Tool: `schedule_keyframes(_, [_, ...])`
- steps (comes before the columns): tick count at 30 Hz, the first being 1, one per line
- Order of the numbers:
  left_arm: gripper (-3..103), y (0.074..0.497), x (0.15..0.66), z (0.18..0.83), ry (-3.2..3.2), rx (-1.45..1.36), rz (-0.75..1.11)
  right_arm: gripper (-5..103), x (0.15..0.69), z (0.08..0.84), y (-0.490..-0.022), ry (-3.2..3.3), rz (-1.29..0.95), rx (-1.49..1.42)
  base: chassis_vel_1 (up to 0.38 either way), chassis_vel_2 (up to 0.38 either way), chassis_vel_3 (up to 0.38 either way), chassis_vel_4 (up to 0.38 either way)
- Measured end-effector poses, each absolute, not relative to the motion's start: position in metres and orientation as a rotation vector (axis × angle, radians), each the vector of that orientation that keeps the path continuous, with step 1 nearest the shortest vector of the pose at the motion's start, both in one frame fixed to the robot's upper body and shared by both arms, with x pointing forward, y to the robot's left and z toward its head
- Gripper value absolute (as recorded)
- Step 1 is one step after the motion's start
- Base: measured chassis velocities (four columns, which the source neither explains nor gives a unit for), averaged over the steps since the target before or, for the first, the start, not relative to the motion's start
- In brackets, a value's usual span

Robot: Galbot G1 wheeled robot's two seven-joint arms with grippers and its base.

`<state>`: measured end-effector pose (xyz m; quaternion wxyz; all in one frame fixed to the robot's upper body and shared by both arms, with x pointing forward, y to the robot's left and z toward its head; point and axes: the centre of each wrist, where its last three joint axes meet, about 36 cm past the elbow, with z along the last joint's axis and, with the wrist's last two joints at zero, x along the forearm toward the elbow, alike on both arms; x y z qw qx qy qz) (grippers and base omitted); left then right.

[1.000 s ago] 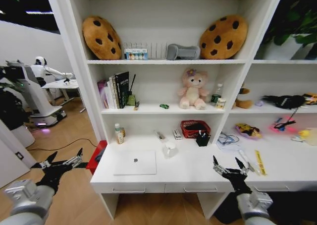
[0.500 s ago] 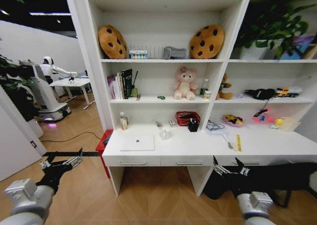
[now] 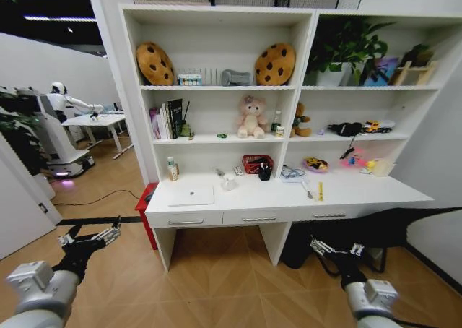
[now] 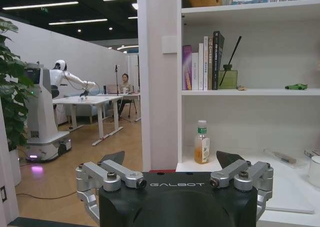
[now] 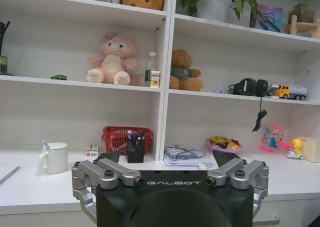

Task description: Organize the objects on the table.

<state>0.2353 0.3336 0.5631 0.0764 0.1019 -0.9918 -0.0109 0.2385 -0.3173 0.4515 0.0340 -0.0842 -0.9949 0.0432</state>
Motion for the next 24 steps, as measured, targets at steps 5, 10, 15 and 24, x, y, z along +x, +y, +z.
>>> schedule_keyframes(5, [100, 0.3336, 0.2353, 0.5631, -2.973, 0.305, -0.033, 100, 0.2383, 0.4514, -0.3173, -3.059, 0.133, -0.259, -0.005, 0.003, 0.002, -0.020])
schedule_keyframes(10, [100, 0.3336, 0.2353, 0.5631, -2.973, 0.305, -0.033, 100, 0.2382, 0.4514, -0.3173, -3.059, 0.133, -0.259, 0.000, 0.000, 0.000, 0.000])
schedule_keyframes(15, [100, 0.3336, 0.2353, 0.5631, -2.973, 0.305, -0.033, 100, 0.2383, 0.4514, -0.3173, -3.059, 0.133, -0.259, 0.000, 0.000, 0.000, 0.000])
schedule_keyframes(24, [100, 0.3336, 0.2353, 0.5631, -2.973, 0.305, -0.033, 100, 0.2383, 0.4514, -0.3173, -3.059, 0.133, -0.259, 0.000, 0.000, 0.000, 0.000])
